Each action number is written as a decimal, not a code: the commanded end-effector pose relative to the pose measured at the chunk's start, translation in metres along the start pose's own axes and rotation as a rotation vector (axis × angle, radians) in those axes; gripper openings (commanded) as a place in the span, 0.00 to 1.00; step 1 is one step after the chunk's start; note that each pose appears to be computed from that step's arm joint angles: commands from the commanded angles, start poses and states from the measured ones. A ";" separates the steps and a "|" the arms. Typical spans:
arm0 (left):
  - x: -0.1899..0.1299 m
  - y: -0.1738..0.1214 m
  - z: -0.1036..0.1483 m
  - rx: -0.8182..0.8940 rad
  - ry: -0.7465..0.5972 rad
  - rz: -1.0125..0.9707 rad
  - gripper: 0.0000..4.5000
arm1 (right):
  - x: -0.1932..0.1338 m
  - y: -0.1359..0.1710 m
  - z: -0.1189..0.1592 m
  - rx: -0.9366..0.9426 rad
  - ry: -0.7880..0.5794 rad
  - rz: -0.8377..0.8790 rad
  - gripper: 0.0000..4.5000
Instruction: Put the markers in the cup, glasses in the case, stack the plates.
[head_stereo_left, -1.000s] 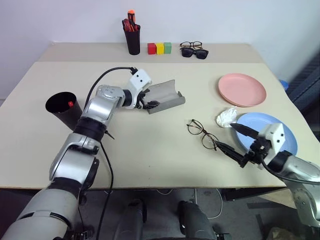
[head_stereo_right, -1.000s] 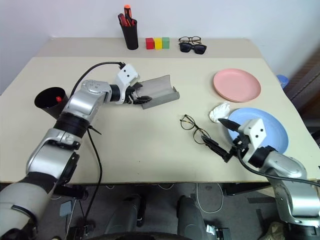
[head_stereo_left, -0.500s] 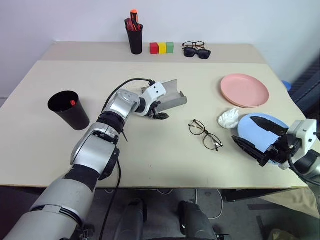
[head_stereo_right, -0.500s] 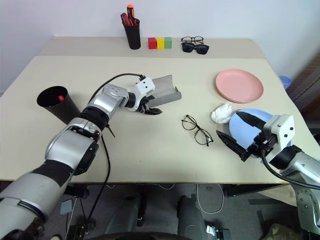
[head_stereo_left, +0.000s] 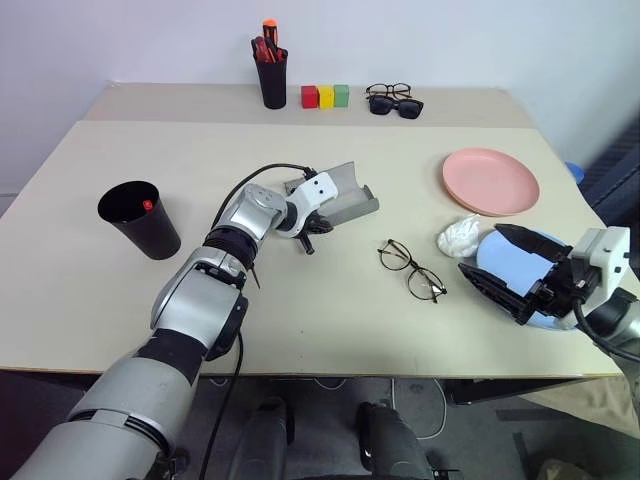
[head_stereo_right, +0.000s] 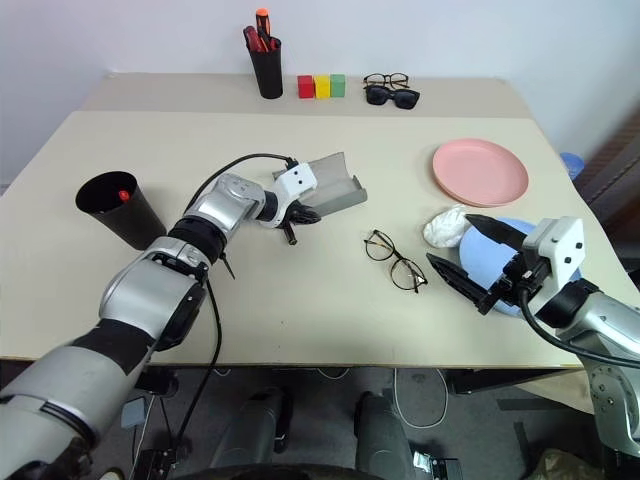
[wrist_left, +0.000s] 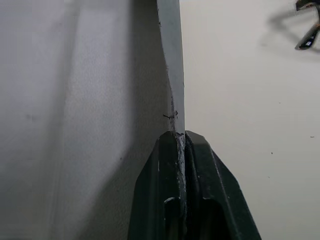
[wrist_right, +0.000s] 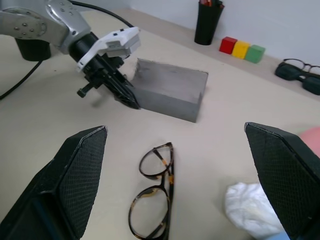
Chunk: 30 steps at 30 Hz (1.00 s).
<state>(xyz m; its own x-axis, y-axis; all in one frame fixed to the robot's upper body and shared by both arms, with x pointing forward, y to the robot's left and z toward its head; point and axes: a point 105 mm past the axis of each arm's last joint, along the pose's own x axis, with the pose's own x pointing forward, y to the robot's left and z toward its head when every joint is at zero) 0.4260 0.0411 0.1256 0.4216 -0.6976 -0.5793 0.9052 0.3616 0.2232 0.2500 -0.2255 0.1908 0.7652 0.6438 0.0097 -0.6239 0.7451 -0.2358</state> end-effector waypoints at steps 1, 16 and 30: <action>-0.007 -0.005 0.009 0.079 -0.015 -0.071 0.01 | 0.002 0.003 0.008 -0.037 -0.024 0.012 1.00; -0.057 -0.076 -0.033 0.151 0.012 -0.275 0.01 | 0.003 0.008 -0.005 -0.021 -0.018 0.017 1.00; -0.045 -0.078 -0.023 0.246 0.023 -0.260 0.01 | 0.009 0.009 -0.008 -0.014 -0.018 0.032 1.00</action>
<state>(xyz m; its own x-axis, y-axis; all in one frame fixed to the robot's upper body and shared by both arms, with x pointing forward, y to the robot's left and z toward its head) 0.3329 0.0660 0.1117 0.1745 -0.7302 -0.6606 0.9772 0.0458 0.2075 0.2525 -0.2144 0.1741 0.7438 0.6684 -0.0083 -0.6523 0.7229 -0.2278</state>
